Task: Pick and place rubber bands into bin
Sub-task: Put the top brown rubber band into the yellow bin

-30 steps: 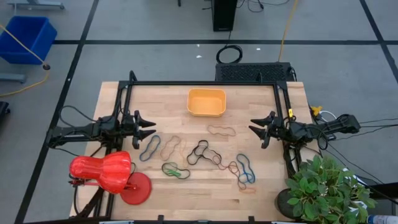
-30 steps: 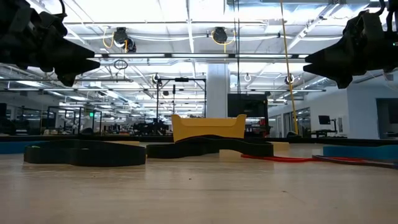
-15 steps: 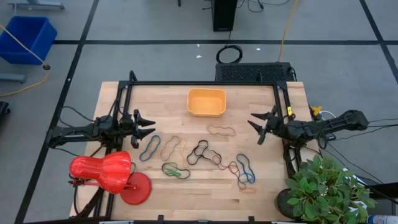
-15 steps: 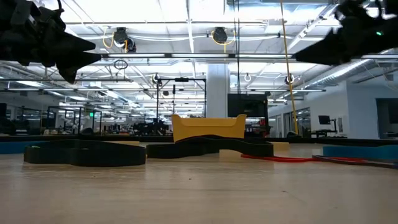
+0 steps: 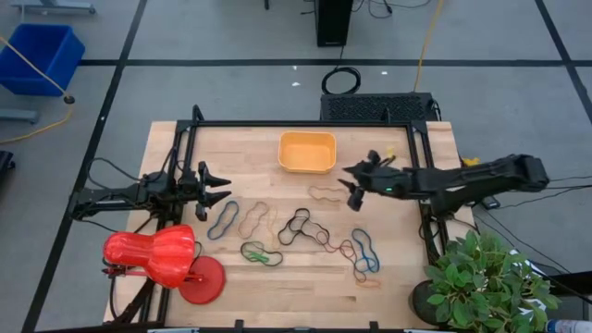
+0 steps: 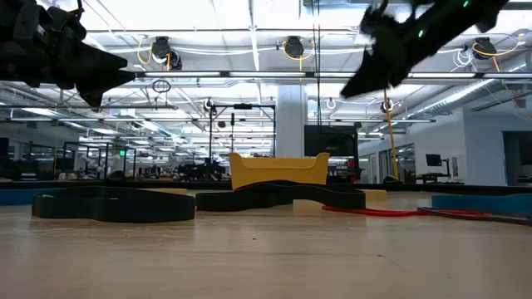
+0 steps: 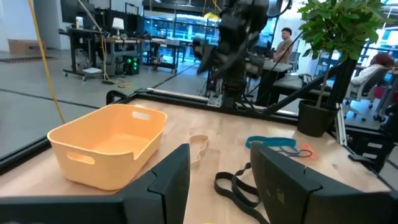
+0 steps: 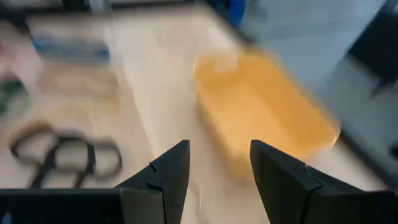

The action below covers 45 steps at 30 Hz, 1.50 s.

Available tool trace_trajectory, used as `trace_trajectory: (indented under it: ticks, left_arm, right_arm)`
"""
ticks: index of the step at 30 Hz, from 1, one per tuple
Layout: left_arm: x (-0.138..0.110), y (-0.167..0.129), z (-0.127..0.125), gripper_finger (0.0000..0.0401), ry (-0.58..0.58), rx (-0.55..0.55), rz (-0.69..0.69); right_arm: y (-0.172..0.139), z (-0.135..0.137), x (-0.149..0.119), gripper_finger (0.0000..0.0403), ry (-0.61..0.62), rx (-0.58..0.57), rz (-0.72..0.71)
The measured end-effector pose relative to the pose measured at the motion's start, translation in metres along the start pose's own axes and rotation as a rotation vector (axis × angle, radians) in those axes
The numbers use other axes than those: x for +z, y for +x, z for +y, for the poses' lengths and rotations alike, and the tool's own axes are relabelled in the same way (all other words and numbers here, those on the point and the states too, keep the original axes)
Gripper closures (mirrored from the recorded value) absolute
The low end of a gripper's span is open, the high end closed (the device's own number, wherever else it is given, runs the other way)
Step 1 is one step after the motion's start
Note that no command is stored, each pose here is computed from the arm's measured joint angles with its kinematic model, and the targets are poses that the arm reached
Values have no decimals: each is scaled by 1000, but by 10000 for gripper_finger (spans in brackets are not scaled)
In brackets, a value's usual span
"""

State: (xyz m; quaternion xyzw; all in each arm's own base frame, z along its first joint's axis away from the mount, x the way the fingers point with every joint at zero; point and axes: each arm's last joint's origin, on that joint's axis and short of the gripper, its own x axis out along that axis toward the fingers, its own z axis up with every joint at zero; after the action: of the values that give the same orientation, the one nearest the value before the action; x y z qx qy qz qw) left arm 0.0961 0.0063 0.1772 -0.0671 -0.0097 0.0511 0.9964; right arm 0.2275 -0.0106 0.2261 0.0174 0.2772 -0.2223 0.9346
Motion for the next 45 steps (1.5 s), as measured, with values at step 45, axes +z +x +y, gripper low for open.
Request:
trace_trajectory:
  ticks: [45]
  left_arm:
    - [-7,0,1,226,1,18,77]
  right_arm:
    - [81,-16,-82,385,116,49,531]
